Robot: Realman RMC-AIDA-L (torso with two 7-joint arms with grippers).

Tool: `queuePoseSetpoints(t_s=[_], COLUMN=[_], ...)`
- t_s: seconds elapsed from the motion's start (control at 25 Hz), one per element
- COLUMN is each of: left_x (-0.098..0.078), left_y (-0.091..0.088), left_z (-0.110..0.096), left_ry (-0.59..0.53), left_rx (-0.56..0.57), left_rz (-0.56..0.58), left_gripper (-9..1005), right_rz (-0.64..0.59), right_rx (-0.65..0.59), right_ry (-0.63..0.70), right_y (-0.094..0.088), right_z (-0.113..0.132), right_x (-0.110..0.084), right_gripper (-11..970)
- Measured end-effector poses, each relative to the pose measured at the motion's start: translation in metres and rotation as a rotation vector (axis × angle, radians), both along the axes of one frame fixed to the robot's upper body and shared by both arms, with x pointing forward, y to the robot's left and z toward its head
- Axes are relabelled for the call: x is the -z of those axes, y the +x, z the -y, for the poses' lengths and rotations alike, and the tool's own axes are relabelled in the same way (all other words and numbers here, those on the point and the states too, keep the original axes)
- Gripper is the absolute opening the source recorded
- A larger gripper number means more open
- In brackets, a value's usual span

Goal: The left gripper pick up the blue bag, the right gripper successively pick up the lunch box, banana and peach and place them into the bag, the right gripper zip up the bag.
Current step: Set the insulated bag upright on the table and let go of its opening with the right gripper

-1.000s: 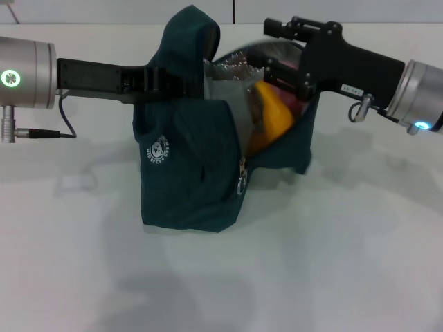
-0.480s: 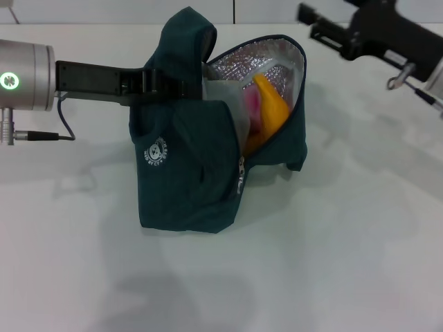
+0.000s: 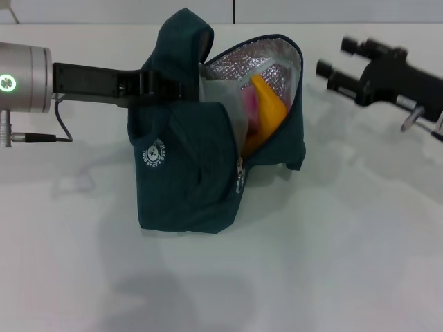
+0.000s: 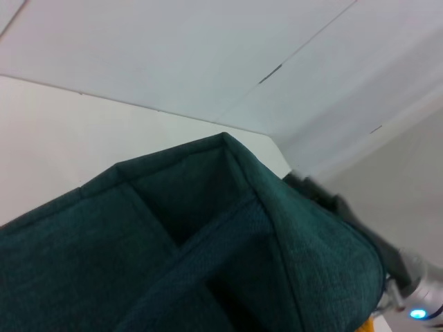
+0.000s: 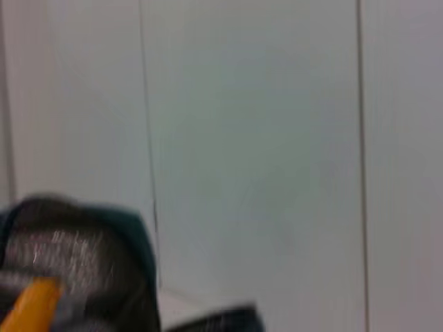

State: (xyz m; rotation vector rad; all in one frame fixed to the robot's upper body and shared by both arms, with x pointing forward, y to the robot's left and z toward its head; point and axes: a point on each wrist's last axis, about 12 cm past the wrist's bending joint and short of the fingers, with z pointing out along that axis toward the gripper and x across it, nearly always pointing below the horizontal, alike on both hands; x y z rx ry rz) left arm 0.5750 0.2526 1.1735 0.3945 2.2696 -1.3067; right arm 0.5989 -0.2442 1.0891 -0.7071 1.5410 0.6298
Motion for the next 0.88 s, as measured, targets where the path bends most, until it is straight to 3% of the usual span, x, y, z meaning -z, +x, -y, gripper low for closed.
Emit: queuePoseSetpoints(t_s=[0.32,0.88], left_x=[-0.001,-0.002], left_y=[0.001,0.002], left_z=[0.001,0.003], left_ry=[0.001,-0.003], left_rx=[0.002,0.006], left_rz=[0.003,0.006], left_gripper=[37,39], right_rz=[-0.083,-0.100], right_rx=[0.006,-0.041], right_ry=[-0.075,-0.156], right_y=[-0.004,0.008], right_z=[-0.004,-0.033], right_x=[0.018,0.019], right_gripper=[640,635])
